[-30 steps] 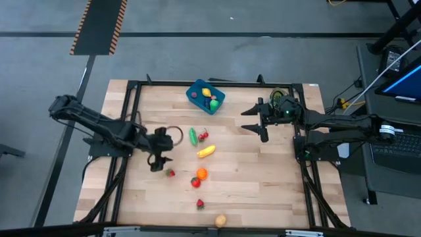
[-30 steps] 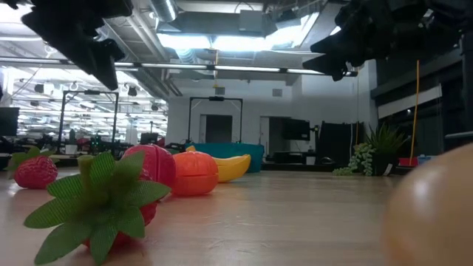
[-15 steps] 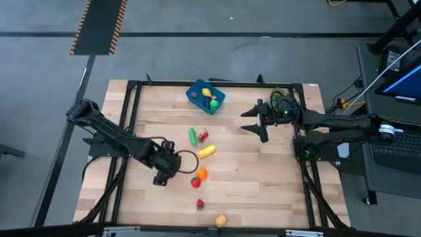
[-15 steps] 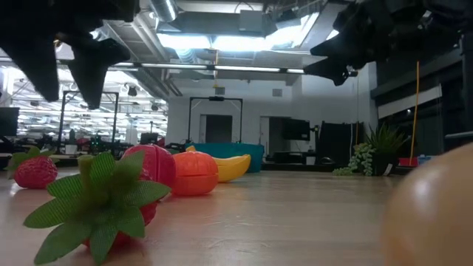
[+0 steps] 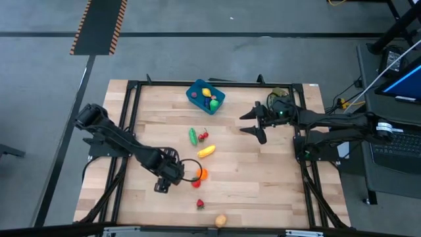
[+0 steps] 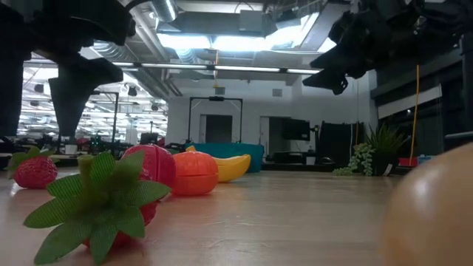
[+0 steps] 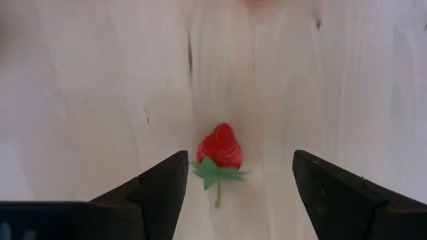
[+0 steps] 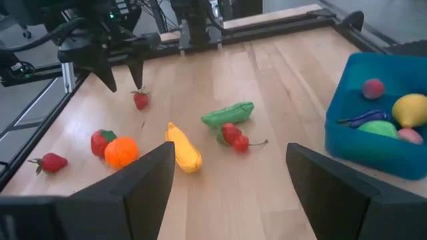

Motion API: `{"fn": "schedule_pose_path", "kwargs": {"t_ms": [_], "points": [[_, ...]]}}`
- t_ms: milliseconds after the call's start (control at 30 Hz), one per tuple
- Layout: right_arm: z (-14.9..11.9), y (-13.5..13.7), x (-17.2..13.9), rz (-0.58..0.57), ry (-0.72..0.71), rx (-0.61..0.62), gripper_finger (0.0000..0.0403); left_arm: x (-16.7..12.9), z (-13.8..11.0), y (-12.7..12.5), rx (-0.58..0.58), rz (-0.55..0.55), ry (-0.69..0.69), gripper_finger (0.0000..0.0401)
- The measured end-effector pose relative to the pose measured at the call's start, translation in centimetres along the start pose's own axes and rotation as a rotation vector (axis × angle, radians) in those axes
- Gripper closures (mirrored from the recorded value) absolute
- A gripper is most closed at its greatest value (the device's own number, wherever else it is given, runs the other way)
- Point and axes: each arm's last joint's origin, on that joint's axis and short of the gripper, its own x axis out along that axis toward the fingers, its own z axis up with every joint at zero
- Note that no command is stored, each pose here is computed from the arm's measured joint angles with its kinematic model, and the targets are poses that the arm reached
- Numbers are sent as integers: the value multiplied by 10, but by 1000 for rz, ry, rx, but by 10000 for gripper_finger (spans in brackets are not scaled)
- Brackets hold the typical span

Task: Pick and placing Produce into tupperware
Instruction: Put the red strawberry into the blue bin

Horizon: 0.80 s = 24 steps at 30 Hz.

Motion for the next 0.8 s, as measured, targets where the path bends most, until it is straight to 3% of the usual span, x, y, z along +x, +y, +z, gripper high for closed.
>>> {"fn": "schedule_pose_path", "kwargs": {"t_ms": [433,800], "points": [[-16,-7,20,-9,98,111,114,30,3,-2,7,44,96,140],[-28,0,33,30,165,109,114,51,3,-3,5,70,159,140]]}}
